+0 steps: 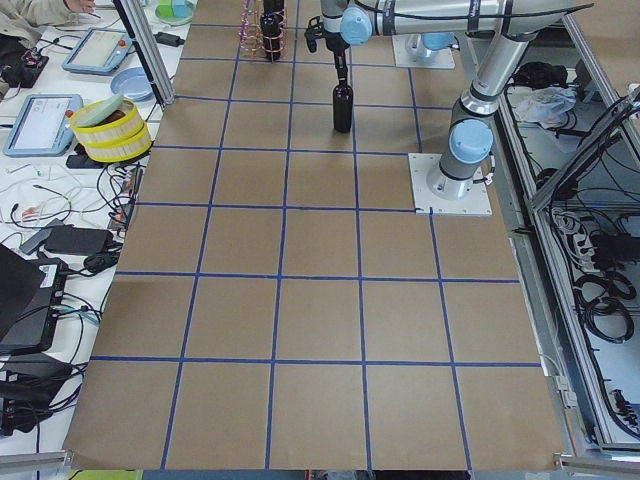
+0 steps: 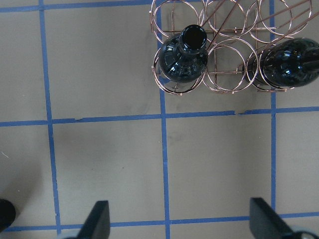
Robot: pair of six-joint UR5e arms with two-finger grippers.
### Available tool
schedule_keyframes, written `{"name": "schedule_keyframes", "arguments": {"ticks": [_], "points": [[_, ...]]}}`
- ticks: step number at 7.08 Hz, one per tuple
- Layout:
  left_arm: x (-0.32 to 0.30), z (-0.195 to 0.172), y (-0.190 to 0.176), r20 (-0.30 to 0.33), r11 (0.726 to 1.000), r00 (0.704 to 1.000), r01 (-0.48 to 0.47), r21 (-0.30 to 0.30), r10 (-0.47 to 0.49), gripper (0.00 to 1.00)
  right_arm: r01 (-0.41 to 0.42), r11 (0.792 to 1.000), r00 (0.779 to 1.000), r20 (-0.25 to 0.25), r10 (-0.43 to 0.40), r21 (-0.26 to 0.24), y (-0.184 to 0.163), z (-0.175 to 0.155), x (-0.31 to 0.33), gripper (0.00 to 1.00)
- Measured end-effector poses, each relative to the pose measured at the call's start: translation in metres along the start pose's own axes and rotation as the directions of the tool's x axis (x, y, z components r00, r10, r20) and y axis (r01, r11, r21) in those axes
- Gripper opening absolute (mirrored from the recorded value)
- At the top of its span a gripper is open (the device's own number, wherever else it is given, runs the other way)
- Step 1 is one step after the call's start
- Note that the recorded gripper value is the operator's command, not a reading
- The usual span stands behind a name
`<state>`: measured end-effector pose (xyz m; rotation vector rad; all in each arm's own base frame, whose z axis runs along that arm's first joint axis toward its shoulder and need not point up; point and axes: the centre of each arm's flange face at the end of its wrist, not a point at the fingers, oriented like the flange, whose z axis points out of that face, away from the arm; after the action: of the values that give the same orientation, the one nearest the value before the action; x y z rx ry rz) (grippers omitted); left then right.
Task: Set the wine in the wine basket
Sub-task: 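Lower the bottle upright onto the table and open the left gripper, then raise the left gripper away while the right gripper reaches toward the bottle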
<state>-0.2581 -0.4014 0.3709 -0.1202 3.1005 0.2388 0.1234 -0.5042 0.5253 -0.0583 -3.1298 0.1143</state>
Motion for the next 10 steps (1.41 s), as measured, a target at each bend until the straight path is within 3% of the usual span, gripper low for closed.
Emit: {"name": "schedule_keyframes", "arguments": {"ticks": [1, 2, 3, 6, 8, 10], "points": [[0.000, 0.001, 0.000, 0.001, 1.000, 1.000, 0.000, -0.002, 0.000, 0.21, 0.000, 1.000, 1.000, 0.000, 0.000, 0.001, 0.000, 0.000, 0.000, 1.00], [0.000, 0.001, -0.001, 0.002, 1.000, 1.000, -0.001, -0.003, 0.001, 0.86, 0.001, 1.000, 1.000, -0.001, -0.001, 0.001, 0.000, 0.000, 0.000, 1.00], [0.000, 0.002, -0.001, 0.006, 1.000, 1.000, -0.002, -0.003, 0.002, 1.00, 0.002, 1.000, 1.000, -0.001, -0.002, 0.000, 0.000, 0.000, 0.000, 1.00], [-0.003, -0.008, -0.005, 0.002, 1.000, 1.000, 0.002, 0.008, -0.002, 1.00, 0.003, 1.000, 1.000, -0.004, -0.003, -0.002, 0.001, 0.003, 0.000, 1.00], [-0.015, -0.056, -0.022, -0.019, 0.997, 1.000, 0.016, 0.069, -0.015, 1.00, 0.003, 1.000, 1.000, -0.007, -0.003, 0.003, 0.002, 0.002, 0.000, 1.00], [-0.093, -0.121, -0.060, -0.046, 0.995, 0.999, 0.031, 0.097, -0.026, 1.00, 0.004, 1.000, 1.000, -0.007, -0.004, 0.001, 0.003, 0.002, 0.001, 1.00]]}}
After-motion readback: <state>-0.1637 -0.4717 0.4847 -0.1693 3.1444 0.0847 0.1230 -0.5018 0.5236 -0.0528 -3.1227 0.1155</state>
